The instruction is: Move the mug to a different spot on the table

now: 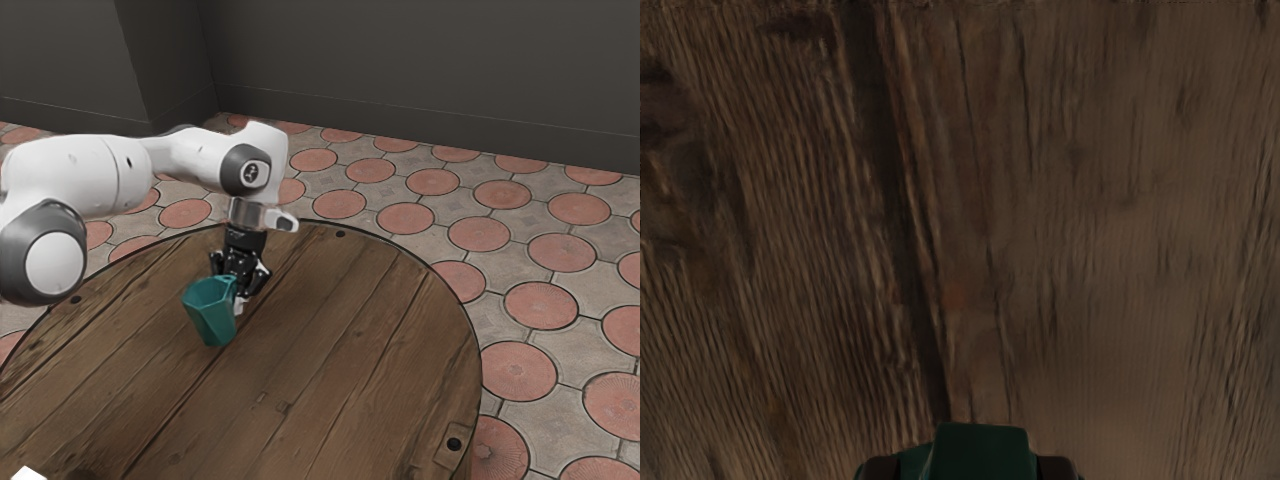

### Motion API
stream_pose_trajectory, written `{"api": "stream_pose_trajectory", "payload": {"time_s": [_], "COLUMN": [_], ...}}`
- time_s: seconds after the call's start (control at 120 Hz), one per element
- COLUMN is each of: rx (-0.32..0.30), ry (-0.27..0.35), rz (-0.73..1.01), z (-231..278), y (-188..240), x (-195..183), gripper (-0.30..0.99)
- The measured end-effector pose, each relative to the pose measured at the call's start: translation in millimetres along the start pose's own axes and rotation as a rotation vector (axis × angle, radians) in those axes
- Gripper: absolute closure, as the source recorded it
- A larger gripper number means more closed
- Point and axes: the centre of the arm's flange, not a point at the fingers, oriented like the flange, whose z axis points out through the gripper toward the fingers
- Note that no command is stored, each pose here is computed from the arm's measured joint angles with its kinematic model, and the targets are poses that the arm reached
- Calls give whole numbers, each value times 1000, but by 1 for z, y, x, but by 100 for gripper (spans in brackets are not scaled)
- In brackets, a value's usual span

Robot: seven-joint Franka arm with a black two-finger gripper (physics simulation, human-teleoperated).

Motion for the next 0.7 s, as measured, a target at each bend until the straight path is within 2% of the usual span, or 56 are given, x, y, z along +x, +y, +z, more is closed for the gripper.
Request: {"api": "stream_pose_trajectory", "payload": {"time_s": [0.325,0.7], "rx": [-27,-50], "ry": [-8,42], "rz": [26,34], "z": [24,23], "y": [3,13], "x": [-1,5], "gripper": [63,63]}}
